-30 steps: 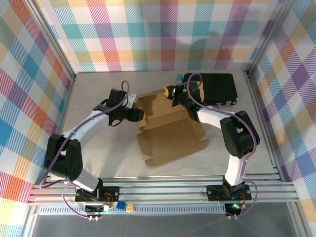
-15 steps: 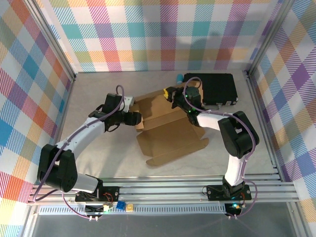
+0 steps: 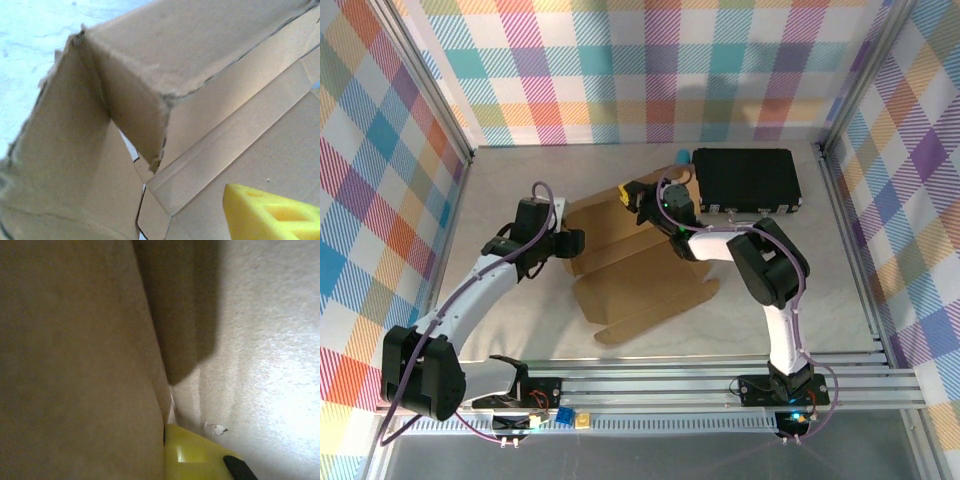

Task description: Fold the paper box

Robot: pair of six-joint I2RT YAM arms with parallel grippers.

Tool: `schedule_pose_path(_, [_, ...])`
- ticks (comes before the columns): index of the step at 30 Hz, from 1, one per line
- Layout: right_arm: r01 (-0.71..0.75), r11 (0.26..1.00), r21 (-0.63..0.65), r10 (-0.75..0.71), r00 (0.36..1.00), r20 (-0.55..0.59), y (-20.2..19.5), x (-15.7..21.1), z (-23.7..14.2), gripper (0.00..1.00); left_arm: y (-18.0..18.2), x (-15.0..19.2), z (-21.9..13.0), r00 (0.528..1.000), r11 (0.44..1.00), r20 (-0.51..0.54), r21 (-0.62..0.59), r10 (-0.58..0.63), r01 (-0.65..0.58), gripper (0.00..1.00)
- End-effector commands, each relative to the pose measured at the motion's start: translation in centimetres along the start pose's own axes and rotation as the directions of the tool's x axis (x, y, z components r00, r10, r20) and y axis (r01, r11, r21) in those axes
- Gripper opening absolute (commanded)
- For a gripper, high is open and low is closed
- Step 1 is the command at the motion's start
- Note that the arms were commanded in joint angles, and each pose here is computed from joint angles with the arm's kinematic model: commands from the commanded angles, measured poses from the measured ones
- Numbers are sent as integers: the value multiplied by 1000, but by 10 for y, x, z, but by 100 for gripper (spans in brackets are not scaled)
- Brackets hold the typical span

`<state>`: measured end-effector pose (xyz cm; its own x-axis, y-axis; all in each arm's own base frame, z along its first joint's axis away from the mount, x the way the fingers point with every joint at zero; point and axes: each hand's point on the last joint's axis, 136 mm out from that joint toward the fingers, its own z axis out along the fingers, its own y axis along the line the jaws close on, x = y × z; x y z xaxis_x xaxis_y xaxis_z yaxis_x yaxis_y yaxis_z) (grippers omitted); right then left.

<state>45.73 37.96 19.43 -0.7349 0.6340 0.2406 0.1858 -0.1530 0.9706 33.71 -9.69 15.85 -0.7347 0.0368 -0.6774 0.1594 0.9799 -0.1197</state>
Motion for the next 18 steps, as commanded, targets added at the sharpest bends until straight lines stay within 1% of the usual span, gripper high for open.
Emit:
schedule_pose_path(1, [13, 993, -120, -17, 999, -29, 37, 12, 11, 0, 16, 6, -8, 999, 997, 7, -55, -45, 45, 69])
schedule_pose_path(4, [21, 993, -119, -26, 999, -43, 38, 15, 20, 0, 20, 5, -13, 997, 996, 24, -57, -67, 68, 69])
schedule_pose_path(9, [44, 987, -153, -58, 994, -88, 49, 19, 42, 0, 29, -3, -16, 993, 991, 52, -80, -102, 106, 69])
schedule_pose_path(13, [49, 987, -151, -65, 992, -106, 41, 19, 47, 0, 34, -11, -19, 988, 986, 78, -84, -136, 143, 70])
schedule_pose_path(18, [53, 988, -147, -73, 989, -132, 26, 16, 45, 0, 32, -9, -22, 985, 985, 74, -66, -156, 160, 70])
